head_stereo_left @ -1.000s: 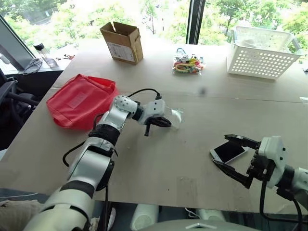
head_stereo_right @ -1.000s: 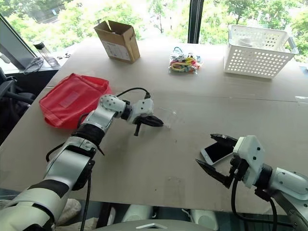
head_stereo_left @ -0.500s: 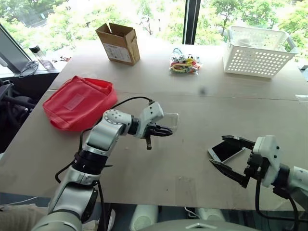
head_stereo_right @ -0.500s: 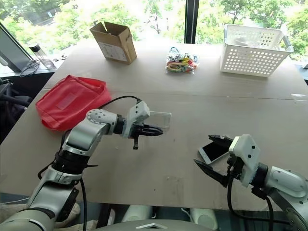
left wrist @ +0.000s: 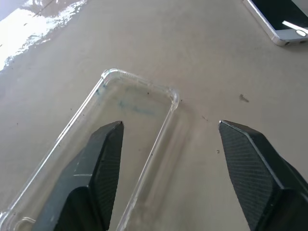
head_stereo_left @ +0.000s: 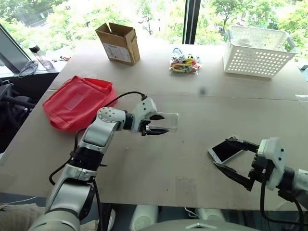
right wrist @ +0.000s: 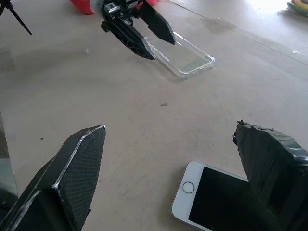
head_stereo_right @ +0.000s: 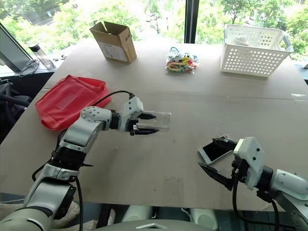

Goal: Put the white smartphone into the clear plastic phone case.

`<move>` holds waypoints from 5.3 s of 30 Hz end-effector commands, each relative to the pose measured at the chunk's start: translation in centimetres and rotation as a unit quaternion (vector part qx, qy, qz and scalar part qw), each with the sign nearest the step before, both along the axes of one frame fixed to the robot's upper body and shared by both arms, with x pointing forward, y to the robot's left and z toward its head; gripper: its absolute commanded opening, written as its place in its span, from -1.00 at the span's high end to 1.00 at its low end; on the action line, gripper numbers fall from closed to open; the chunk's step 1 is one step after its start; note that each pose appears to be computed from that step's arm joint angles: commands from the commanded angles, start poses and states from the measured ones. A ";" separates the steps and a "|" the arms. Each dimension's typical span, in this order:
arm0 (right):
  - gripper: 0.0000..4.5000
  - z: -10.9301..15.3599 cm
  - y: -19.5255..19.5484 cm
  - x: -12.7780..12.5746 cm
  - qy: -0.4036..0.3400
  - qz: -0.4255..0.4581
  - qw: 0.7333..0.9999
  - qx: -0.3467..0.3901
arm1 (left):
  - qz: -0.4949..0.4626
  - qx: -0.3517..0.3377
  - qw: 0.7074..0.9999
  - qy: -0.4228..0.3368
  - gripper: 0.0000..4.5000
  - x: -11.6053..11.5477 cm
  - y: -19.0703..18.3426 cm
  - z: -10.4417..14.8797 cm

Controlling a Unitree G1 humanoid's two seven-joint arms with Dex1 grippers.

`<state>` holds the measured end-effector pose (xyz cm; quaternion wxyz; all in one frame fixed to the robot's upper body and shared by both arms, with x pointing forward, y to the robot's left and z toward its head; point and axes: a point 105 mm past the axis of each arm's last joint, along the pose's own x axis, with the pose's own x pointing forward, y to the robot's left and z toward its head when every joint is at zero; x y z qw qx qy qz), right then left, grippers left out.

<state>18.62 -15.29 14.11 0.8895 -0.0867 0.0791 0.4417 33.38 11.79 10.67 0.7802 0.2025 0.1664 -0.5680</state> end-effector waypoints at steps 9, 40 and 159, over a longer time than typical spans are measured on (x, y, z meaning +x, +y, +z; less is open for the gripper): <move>-1.00 1.0 -1.0 -0.3 -0.031 -0.014 0.999 -0.017 | 0.002 -0.012 1.000 0.005 0.99 0.9 0.7 -1.5; -1.00 -2.2 -5.8 2.2 0.063 -0.186 0.973 -0.121 | -0.063 -0.114 0.991 -0.016 -0.96 -3.5 -3.0 2.0; -0.22 -1.9 10.9 15.2 -0.094 0.367 0.868 -0.320 | 0.189 -0.217 0.956 -0.064 -1.00 -12.2 4.2 -0.9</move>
